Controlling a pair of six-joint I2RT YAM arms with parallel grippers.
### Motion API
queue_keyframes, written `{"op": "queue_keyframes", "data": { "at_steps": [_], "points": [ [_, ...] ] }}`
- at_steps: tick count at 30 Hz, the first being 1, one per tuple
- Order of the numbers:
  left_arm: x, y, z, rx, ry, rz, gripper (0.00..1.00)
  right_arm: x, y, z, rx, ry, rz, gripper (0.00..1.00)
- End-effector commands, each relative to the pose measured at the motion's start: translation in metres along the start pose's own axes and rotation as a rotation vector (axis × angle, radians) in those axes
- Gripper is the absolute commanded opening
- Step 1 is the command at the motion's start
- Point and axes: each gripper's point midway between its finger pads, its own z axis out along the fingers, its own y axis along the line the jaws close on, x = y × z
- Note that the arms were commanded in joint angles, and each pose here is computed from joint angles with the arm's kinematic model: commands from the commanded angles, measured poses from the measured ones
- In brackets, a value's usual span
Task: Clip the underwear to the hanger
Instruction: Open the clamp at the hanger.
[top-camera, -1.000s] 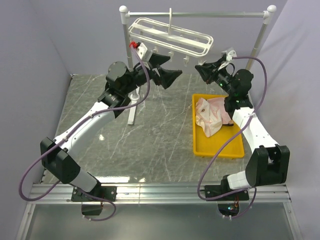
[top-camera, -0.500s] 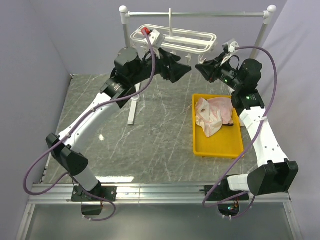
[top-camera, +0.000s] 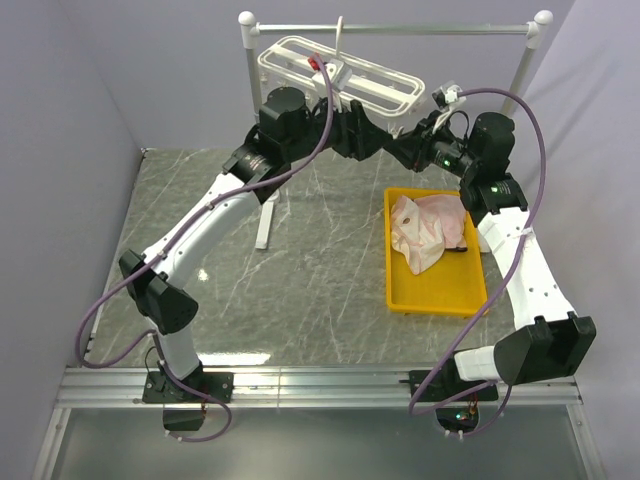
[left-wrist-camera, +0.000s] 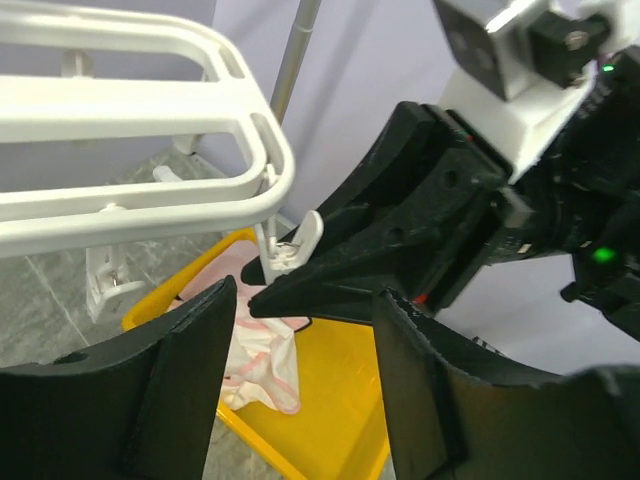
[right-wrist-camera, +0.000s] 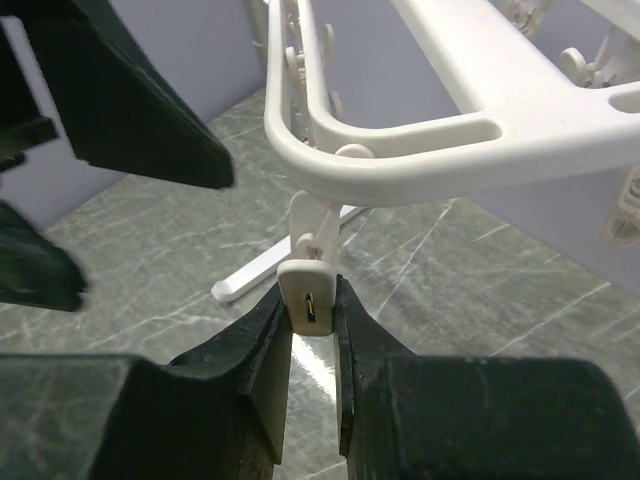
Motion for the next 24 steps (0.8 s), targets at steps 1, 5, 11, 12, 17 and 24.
{"op": "queue_keyframes", "data": {
  "at_steps": [1,5,11,12,17,24],
  "points": [
    [-0.026,-0.012,0.002,0.019,-0.075,-0.002,0.62,-0.022,0.016,-0.004,-0.047,-0.039,-0.038,0.00],
    [-0.023,-0.002,0.012,-0.012,-0.084,-0.014,0.55,-0.022,0.015,-0.004,-0.039,-0.041,-0.051,0.00],
    [-0.023,0.001,0.023,-0.002,-0.099,-0.039,0.47,-0.024,0.017,-0.005,-0.041,-0.037,-0.073,0.00],
    [-0.025,0.000,0.024,0.003,-0.105,-0.047,0.44,-0.023,0.016,-0.005,-0.040,-0.036,-0.073,0.00],
    [-0.019,0.003,0.030,0.002,-0.096,-0.084,0.42,-0.027,0.019,-0.008,-0.045,-0.047,-0.090,0.00],
    [-0.017,0.008,0.032,-0.017,-0.096,-0.086,0.29,-0.030,0.021,-0.009,-0.046,-0.049,-0.092,0.00]
  ]
}}
